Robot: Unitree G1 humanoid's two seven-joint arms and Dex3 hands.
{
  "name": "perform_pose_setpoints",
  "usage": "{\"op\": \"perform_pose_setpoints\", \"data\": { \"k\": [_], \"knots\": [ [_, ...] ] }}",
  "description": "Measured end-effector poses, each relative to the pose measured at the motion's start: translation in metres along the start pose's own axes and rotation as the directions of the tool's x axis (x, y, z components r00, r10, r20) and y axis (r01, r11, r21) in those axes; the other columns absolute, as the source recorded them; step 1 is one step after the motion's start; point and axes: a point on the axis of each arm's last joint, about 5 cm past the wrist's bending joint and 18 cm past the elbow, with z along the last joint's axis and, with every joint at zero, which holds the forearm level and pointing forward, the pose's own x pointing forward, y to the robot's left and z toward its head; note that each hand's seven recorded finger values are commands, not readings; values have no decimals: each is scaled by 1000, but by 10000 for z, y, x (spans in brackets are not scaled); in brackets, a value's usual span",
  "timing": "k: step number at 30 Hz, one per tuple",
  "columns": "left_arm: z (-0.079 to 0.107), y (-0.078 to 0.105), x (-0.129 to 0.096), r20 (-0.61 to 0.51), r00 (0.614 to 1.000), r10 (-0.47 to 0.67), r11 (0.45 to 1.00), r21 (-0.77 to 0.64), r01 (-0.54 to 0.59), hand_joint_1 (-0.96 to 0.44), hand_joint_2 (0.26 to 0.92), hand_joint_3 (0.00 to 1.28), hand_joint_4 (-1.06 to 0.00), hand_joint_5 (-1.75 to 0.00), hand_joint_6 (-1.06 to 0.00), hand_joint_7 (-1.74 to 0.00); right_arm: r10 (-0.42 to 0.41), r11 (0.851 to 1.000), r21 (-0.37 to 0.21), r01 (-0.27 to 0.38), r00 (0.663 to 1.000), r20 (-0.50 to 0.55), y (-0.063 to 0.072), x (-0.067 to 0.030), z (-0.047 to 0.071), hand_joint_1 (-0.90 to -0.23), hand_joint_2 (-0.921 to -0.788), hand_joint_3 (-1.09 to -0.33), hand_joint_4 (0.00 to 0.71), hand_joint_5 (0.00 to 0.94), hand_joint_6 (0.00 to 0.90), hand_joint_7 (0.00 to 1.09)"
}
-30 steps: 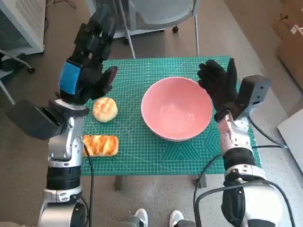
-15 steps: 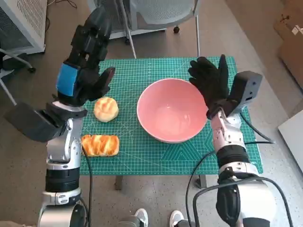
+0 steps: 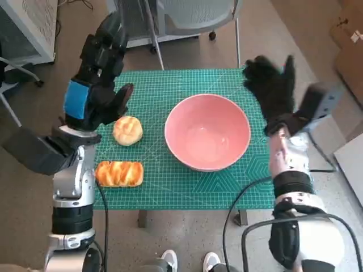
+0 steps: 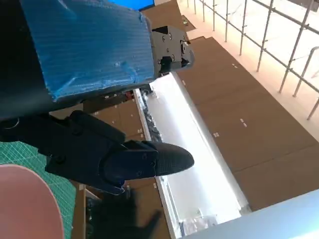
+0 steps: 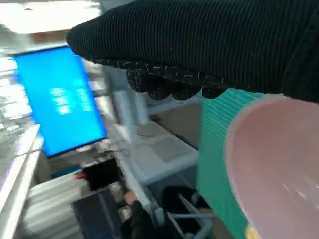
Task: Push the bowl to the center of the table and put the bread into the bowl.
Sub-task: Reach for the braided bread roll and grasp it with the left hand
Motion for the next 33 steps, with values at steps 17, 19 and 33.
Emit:
{"op": "perform_pose_setpoints", "data": {
  "k": [17, 19, 33],
  "knots": [
    [81, 23, -113, 25, 1000, -18, 998, 66, 17, -698, 921, 378, 1, 1, 1, -293, 331, 933, -292, -210, 816, 474, -99, -88, 550, -673, -921, -719, 260, 9, 358, 16],
    [105, 38, -139, 23, 999, -31, 995, 92, 28, -699, 921, 371, 1, 1, 1, -295, 349, 928, -301, -219, 796, 494, -86, -120, 558, -685, -921, -702, 265, 10, 363, 17],
    [557, 205, -387, -124, 980, -155, 869, 455, 195, -629, 860, 159, 1, 1, 1, -288, 399, 911, -320, -260, 753, 524, -15, -202, 590, -700, -921, -668, 279, 8, 379, 16]
  ]
}}
